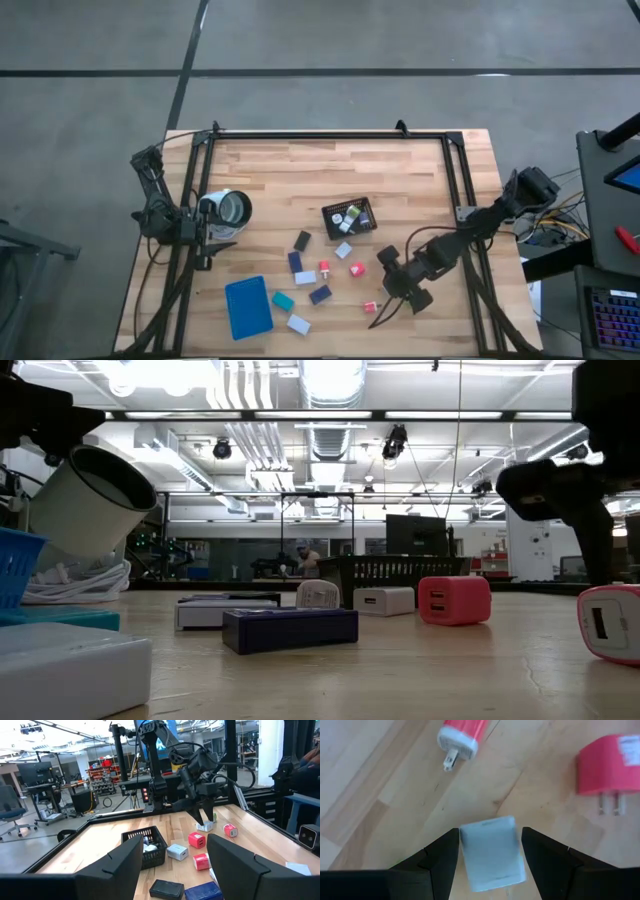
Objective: Pick & Place Office items
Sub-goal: Put the bottom white charger adapter into the black bin
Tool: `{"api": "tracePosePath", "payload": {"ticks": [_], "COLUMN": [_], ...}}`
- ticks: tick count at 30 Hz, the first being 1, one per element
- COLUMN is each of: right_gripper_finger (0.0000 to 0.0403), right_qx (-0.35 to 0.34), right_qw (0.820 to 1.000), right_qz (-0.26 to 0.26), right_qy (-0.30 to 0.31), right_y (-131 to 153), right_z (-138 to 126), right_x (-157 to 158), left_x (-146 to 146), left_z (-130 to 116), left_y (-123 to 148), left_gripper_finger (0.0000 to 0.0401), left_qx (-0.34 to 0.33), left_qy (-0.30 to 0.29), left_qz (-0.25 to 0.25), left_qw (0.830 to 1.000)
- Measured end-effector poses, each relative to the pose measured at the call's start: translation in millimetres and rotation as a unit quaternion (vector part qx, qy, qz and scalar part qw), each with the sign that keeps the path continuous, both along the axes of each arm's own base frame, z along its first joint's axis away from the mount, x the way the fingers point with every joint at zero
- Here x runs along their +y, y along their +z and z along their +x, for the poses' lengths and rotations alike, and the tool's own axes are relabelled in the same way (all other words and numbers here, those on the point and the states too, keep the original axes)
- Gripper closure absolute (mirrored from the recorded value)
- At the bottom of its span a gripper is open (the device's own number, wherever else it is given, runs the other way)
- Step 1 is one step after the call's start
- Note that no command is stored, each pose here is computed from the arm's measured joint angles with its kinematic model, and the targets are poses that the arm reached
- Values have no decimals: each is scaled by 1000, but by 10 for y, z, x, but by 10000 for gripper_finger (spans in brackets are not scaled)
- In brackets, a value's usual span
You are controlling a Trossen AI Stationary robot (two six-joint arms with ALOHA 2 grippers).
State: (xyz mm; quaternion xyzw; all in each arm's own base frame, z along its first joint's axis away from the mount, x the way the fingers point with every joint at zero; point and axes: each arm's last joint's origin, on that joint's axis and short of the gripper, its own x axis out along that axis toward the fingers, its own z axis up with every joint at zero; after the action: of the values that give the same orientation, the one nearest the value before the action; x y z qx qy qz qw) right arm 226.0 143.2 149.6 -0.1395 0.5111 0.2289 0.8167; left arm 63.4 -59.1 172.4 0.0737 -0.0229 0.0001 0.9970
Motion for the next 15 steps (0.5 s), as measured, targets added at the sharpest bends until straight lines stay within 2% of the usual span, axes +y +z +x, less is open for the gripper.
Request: {"api": "tracePosePath", "payload": {"ticks": [7, 15], "right_gripper_finger": [188, 188], "right_qx": [17, 15], "right_qw": [1000, 1000], "right_qz": [-4, -2], "right_qy": [3, 1], "right_y": [-129, -123], "right_z": [34, 36], "right_x": [26, 28], "left_x": [0, 0], "left_z": [0, 0], "left_y": [-1, 0], "left_gripper_finger": [176, 176], "left_qx": [0, 0], "left_qy": [0, 0], "left_qz": [0, 0], "left_qw": [1000, 1000]}}
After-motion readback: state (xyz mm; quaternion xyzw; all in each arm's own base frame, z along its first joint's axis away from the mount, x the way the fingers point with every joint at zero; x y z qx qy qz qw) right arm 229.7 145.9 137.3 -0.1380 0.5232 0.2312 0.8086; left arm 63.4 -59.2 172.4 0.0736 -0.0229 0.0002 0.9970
